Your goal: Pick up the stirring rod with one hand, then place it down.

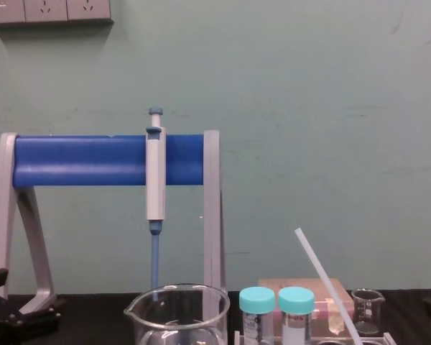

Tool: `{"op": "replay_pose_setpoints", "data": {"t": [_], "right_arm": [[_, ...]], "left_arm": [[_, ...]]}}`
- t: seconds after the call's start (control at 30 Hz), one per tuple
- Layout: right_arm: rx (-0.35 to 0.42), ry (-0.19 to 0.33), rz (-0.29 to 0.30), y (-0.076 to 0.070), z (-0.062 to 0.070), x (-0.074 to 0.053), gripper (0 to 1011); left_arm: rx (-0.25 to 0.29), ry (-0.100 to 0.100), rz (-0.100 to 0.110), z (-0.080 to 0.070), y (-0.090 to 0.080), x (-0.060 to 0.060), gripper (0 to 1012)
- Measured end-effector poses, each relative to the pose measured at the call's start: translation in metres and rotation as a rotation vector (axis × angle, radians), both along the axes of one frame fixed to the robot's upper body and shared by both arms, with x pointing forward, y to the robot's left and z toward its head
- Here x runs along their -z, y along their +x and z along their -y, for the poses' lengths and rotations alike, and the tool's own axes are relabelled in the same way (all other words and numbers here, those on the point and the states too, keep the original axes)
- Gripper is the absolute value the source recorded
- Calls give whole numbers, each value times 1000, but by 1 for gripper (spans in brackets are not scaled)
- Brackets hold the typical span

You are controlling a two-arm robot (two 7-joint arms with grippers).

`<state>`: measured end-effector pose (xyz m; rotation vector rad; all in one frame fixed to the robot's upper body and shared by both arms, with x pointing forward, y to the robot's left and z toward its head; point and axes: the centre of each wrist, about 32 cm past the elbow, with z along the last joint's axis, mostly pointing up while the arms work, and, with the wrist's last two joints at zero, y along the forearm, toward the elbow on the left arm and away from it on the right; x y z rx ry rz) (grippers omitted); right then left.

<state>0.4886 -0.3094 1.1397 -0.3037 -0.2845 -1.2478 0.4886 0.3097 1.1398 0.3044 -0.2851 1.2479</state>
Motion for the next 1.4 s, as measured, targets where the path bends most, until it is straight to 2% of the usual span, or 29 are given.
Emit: {"op": "replay_pose_setpoints", "data": {"t": [1.4], "right_arm": [[0,-1,0,0,0,0,1003]], "left_arm": [[0,0,0,0,0,0,1000]]}}
